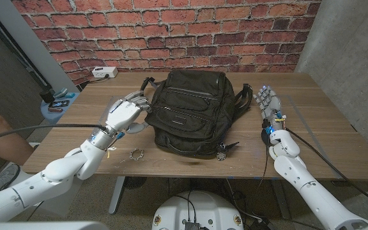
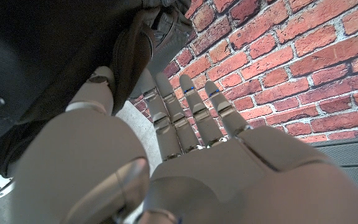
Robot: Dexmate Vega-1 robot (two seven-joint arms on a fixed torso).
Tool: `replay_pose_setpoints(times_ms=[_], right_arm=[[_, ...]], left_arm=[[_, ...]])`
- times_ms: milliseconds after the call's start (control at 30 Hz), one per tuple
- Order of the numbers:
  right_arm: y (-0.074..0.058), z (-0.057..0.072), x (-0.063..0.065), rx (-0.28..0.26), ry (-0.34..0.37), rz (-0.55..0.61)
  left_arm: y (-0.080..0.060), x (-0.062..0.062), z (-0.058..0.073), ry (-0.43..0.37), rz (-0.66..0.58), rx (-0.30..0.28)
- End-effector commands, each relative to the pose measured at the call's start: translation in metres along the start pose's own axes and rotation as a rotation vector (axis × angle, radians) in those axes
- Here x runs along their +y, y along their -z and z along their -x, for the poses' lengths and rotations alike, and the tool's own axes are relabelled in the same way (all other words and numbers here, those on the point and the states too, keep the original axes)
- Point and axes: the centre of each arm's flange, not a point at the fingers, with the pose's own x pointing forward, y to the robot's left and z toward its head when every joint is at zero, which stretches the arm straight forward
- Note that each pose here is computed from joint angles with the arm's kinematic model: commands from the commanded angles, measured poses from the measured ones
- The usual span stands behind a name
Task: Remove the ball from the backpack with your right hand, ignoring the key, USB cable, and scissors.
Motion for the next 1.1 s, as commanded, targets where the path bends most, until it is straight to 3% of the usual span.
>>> replay_pose_setpoints(times_ms=[33, 1100], right_arm=[[-0.003, -0.001, 0.004, 0.009, -0.006, 0.003], [0.003, -0.011, 0.008, 0.044, -0.018, 0.024]], left_arm=[[-0.002, 0.009, -0.007, -0.037, 0.009, -0.01], [0.015, 0.012, -0.026, -0.041, 0.056, 0.035]])
